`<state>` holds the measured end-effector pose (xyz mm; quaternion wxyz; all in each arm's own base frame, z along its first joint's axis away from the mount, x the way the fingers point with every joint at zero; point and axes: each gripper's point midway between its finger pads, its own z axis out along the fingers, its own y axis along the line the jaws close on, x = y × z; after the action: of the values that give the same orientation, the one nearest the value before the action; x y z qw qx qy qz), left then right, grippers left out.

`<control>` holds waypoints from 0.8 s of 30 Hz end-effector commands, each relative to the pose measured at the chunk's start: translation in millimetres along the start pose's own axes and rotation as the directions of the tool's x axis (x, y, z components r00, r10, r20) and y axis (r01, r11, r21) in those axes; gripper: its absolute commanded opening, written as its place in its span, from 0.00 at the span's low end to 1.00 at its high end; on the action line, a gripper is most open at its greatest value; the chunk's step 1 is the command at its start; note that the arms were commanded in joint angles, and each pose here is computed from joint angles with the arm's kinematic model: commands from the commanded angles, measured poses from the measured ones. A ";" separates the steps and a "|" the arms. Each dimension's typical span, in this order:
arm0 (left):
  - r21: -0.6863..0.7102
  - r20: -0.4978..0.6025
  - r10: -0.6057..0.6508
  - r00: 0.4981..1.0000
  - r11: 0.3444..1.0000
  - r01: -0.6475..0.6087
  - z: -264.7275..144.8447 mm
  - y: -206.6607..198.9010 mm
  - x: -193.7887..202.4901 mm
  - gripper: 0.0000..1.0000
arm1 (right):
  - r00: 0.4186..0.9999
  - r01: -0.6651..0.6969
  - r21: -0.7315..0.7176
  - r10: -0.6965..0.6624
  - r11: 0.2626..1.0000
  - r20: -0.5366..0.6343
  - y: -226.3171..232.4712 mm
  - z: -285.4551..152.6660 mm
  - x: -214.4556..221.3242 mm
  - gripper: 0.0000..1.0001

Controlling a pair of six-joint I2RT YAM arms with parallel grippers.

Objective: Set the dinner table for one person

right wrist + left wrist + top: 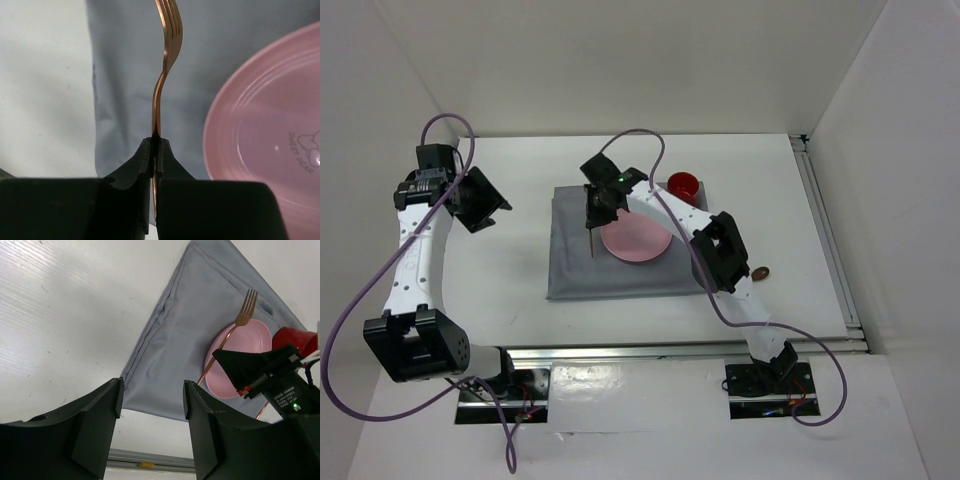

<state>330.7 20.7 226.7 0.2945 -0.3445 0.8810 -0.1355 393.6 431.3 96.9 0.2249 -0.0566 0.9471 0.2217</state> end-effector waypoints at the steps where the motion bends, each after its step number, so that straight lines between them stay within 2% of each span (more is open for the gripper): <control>1: 0.030 0.001 0.022 1.000 0.999 -0.022 -8.8 -2.2 3.1 0.67 | 0.994 -0.108 -0.053 0.110 0.993 0.020 16.8 2.7 -4.8 0.00; 4: 0.026 -0.007 0.021 1.000 0.999 -0.021 -9.1 -1.0 5.0 0.67 | 0.992 -0.122 -0.032 0.121 0.992 -0.020 8.6 19.1 8.4 0.00; 12: 0.047 -0.032 0.029 0.999 0.999 -0.027 -5.7 -2.4 11.2 0.67 | 0.992 -0.125 -0.025 0.124 0.992 -0.034 6.2 37.8 19.7 0.01; 16: 0.051 -0.045 0.027 0.999 0.998 -0.025 -4.2 -1.8 14.5 0.67 | 0.991 -0.126 -0.025 0.124 0.992 -0.053 4.6 46.0 25.1 0.12; 19: 0.051 -0.044 0.036 0.998 0.998 -0.034 -4.2 -1.4 14.5 0.67 | 0.990 -0.127 -0.024 0.125 0.992 -0.066 3.5 49.5 28.9 0.26; 20: 0.051 -0.044 0.036 0.998 0.998 -0.034 -4.2 -1.4 14.5 0.67 | 0.990 -0.127 -0.024 0.125 0.992 -0.066 3.5 49.5 28.9 0.38; 24: 0.069 -0.055 0.037 0.998 0.997 -0.033 -5.0 -4.5 16.5 0.67 | 0.993 -0.112 -0.065 0.111 0.992 -0.027 17.3 22.7 12.6 0.50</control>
<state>322.5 9.9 214.9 0.2681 -0.3294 0.8919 -0.1553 381.9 444.2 30.6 0.1611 -0.0049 0.9607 0.2259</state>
